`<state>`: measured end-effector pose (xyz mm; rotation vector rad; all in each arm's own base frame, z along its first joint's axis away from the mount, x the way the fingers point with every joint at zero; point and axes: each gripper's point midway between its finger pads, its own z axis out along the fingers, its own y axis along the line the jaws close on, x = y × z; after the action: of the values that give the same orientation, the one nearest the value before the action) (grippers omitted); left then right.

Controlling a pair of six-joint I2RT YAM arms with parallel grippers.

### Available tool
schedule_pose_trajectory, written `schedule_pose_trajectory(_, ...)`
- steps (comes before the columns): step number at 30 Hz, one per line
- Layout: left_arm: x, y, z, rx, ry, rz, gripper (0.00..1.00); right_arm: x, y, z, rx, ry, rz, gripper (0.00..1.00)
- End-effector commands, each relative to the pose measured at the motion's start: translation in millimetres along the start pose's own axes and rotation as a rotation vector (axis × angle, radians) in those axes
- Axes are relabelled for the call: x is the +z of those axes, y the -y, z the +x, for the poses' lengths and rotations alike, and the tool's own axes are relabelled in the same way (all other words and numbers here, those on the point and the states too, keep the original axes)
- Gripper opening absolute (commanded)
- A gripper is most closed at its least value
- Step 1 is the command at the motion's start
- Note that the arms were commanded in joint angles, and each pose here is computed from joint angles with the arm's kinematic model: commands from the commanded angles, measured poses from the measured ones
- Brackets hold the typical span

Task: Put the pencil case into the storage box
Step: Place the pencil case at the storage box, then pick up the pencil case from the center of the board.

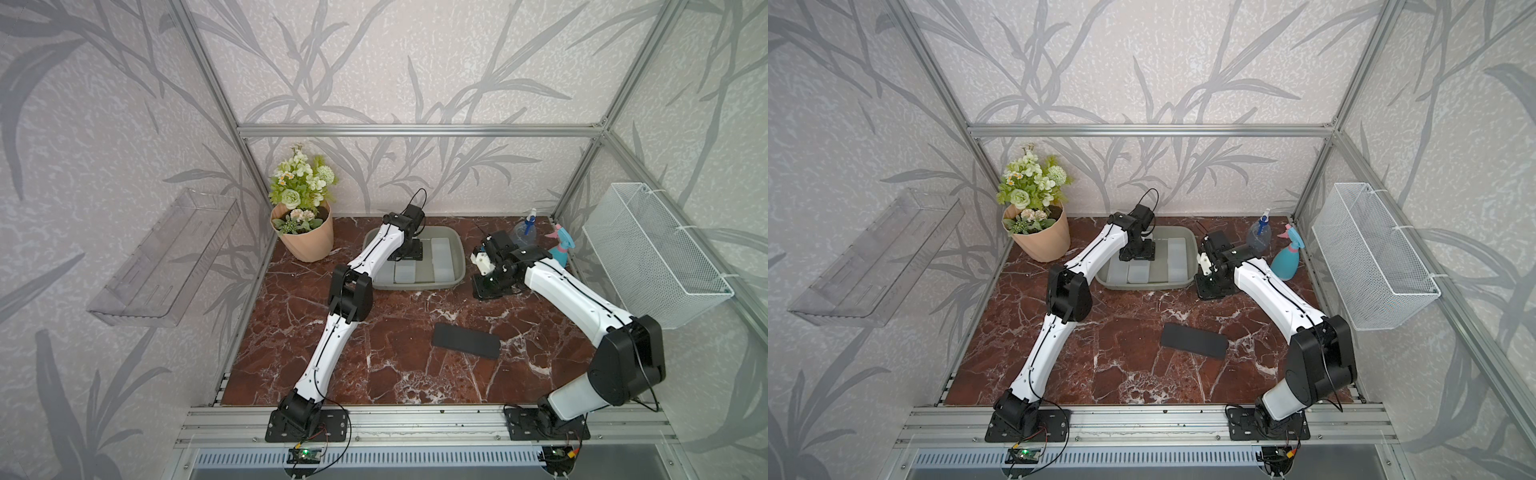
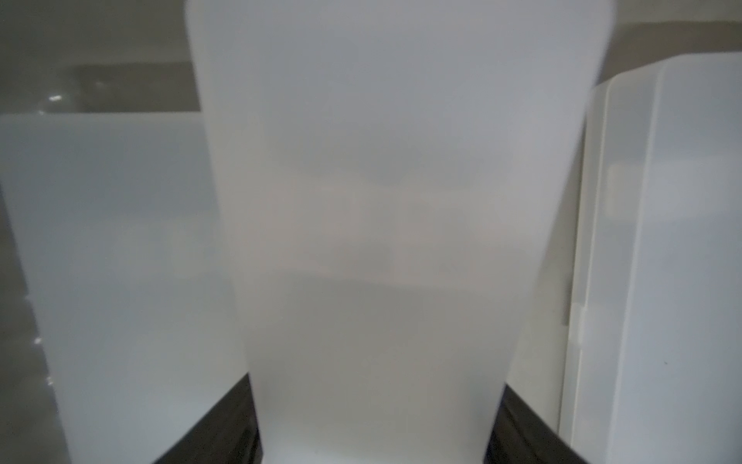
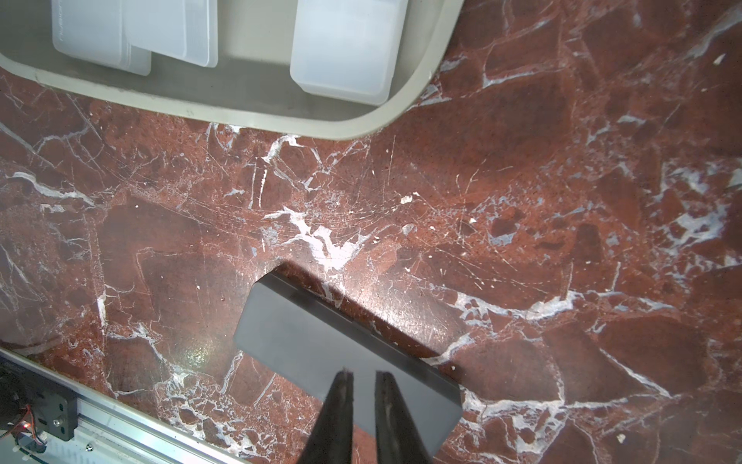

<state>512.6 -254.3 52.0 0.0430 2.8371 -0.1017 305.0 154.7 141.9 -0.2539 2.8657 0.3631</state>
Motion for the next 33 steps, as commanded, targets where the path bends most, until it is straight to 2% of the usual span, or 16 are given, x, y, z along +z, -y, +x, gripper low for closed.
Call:
schedule_pose_trajectory(1,12,-11,10,0.013,-0.044,-0.043,0.82,-3,2,-3,0.006,-0.001,0.012,0.16)
schedule_pose_trajectory(8,-2,-11,-2,0.008,0.005,-0.045,0.85,-3,2,-2,0.008,-0.001,0.012,0.16)
schedule_pose_trajectory(11,-21,-9,-15,-0.007,0.058,-0.031,0.86,-4,2,-3,0.008,0.004,0.012,0.16)
schedule_pose_trajectory(14,-57,-4,-34,-0.035,0.15,0.001,0.86,-7,0,-4,0.001,0.007,0.001,0.18)
schedule_pose_trajectory(16,-91,1,-49,-0.048,0.234,0.031,0.87,-8,-6,-2,-0.02,0.002,-0.029,0.26)
schedule_pose_trajectory(18,-138,3,-65,-0.068,0.34,0.074,0.89,-10,-14,3,-0.064,0.002,-0.053,0.42)
schedule_pose_trajectory(20,-183,0,-75,-0.082,0.443,0.101,0.91,-9,-24,12,-0.152,0.005,-0.061,0.56)
schedule_pose_trajectory(22,-220,-11,-78,-0.096,0.533,0.093,0.93,-1,-37,30,-0.257,-0.016,-0.073,0.64)
schedule_pose_trajectory(25,-244,-35,-64,-0.104,0.569,0.056,0.96,13,-56,63,-0.425,-0.043,-0.1,0.73)
schedule_pose_trajectory(30,-225,-92,-13,-0.126,0.442,-0.095,0.96,34,-62,106,-0.5,-0.174,-0.149,0.82)
schedule_pose_trajectory(33,-216,-119,15,-0.148,0.385,-0.121,0.96,40,-63,111,-0.554,-0.182,-0.136,0.9)
